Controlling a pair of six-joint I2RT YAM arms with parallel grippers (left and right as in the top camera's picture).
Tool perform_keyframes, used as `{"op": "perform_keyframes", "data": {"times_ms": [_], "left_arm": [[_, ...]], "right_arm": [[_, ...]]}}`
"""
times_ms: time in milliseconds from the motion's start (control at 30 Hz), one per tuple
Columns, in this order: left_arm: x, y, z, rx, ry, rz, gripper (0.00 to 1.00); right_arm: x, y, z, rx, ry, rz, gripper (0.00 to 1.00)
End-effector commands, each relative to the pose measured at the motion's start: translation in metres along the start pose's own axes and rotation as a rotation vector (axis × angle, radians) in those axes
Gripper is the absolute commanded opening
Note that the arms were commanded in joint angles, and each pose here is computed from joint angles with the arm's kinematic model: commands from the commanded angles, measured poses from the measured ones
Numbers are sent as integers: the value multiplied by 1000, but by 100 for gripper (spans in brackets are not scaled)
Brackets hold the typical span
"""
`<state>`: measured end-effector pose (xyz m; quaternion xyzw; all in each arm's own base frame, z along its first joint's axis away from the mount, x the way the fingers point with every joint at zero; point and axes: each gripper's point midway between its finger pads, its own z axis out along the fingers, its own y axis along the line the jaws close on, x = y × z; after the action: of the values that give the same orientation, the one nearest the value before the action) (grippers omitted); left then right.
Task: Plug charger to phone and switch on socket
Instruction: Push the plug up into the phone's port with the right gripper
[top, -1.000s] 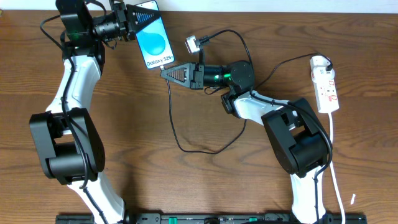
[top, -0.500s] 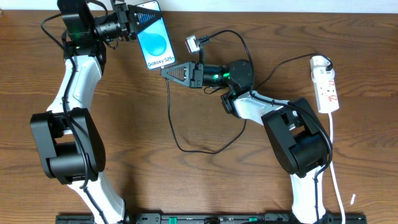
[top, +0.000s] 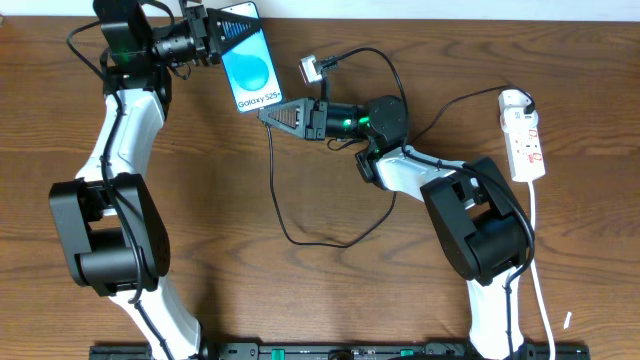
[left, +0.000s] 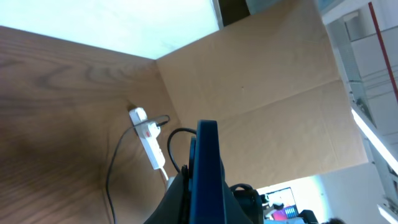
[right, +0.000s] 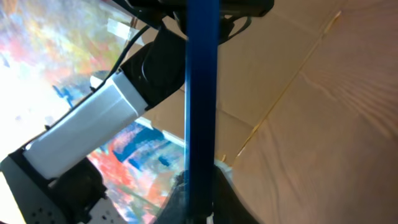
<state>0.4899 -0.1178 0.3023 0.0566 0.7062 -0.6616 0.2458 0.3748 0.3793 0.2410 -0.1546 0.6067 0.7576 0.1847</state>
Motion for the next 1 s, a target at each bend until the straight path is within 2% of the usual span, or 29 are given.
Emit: {"op": "perform_keyframes", "data": {"times_ms": [0,67,100,133,200,233,267,300,433,667,733,800,967], "left_arm": [[20,-28,6,61,117,23,7],[19,-28,6,60,113,23,8],[19,-28,6,59,112,23,7],[19,-28,6,58,110,23,7],[18,-27,6,57,107,23,7],[18,-27,6,57,106,23,8],[18,-27,6,57,106,23,7],[18,-27,6,57,106,23,7],[15,-26,6,50,91,23,7],[10,-24,7,36,61,23,7],[9,-23,7,33,54,23,7],[9,-23,7,32,52,23,7],[6,-22,3,26,39,23,7]], "right_arm": [[-22,-2,-3,14,-113,-8,21],[-20,-1,-3,12,-104,-8,34],[-20,-1,-2,11,-99,-9,37],[-19,-1,-2,10,-95,-11,49],[-17,0,-2,5,-84,-16,68],[-16,1,-2,2,-81,-19,72],[-16,3,-2,-3,-77,-27,80],[-15,4,-2,-8,-74,-33,85],[-10,11,-2,-29,-41,-62,99],[7,12,-2,-39,57,-51,98],[12,12,-1,-42,81,-51,91],[16,13,0,-45,99,-50,78],[22,14,3,-51,122,-49,53]]}}
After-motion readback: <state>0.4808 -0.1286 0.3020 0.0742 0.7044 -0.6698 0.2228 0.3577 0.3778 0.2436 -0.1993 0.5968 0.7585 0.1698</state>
